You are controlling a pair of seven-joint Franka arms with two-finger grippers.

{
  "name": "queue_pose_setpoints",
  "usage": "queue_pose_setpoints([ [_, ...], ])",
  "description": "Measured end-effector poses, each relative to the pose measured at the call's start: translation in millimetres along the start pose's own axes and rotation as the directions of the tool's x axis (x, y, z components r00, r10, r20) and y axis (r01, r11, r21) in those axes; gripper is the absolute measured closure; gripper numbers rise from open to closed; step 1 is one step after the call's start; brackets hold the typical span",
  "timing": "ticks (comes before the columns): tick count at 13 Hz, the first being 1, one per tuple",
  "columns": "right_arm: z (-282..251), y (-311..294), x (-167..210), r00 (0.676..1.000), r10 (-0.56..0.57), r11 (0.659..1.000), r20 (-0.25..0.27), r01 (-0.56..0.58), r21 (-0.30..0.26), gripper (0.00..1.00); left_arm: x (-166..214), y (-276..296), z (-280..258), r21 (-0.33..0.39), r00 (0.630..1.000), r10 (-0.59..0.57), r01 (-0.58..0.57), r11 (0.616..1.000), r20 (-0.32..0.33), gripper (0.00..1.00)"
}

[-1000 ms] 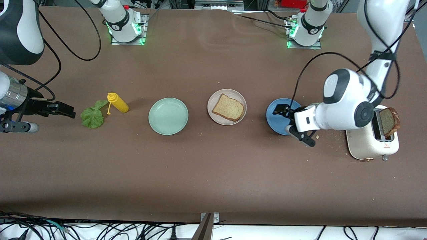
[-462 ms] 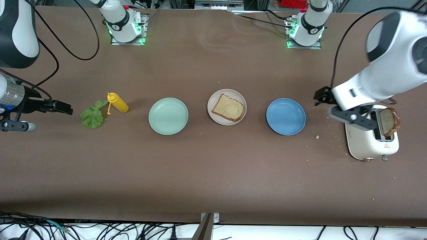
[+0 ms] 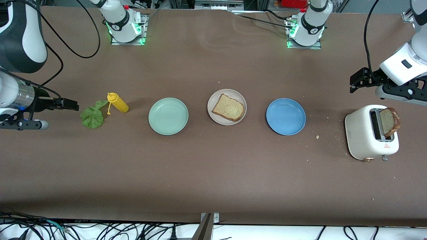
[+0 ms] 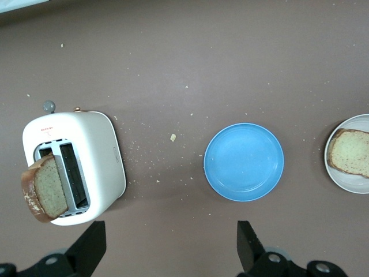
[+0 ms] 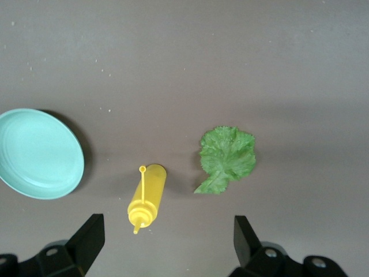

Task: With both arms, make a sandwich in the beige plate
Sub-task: 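Reach the right gripper to the yellow mustard bottle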

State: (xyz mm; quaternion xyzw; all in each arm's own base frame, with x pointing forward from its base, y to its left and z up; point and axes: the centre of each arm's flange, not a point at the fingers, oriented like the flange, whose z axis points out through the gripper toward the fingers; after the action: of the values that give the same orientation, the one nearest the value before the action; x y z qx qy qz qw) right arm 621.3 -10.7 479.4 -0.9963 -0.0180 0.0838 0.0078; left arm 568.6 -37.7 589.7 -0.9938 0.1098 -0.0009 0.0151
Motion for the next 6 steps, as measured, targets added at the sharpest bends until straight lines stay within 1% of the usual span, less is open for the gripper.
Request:
queue_pose_setpoints([
  [2, 9.9, 7.3, -8.0, 0.994, -0.11, 0.994, -0.017, 0.11, -0.002, 0.0, -3.5, 3.8, 9.5, 0.0, 1.0, 0.005, -0.005, 1.0, 0.009, 0.0],
  [3, 17.1, 9.0, -14.0, 0.982, -0.185, 0.983, -0.023, 0.185, 0.005, 0.0, -2.6, 4.9, 10.6, -0.001, 1.0, 0.007, -0.007, 1.0, 0.009, 0.0],
  [4, 27.7, 11.5, -20.9, 0.964, -0.264, 0.964, -0.026, 0.265, 0.038, 0.0, -2.1, 5.4, 10.9, 0.0, 1.0, 0.008, -0.008, 1.0, 0.008, 0.0],
  [5, 41.2, 19.9, -28.6, 0.943, -0.332, 0.937, -0.034, 0.333, 0.102, 0.0, -2.0, 5.7, 10.8, 0.0, 1.0, 0.008, -0.008, 1.0, 0.007, 0.0],
  [6, 57.9, 34.7, -35.9, 0.917, -0.394, 0.901, -0.058, 0.398, 0.172, 0.0, -1.8, 6.2, 10.7, 0.0, 1.0, 0.009, -0.009, 1.0, 0.006, 0.0],
])
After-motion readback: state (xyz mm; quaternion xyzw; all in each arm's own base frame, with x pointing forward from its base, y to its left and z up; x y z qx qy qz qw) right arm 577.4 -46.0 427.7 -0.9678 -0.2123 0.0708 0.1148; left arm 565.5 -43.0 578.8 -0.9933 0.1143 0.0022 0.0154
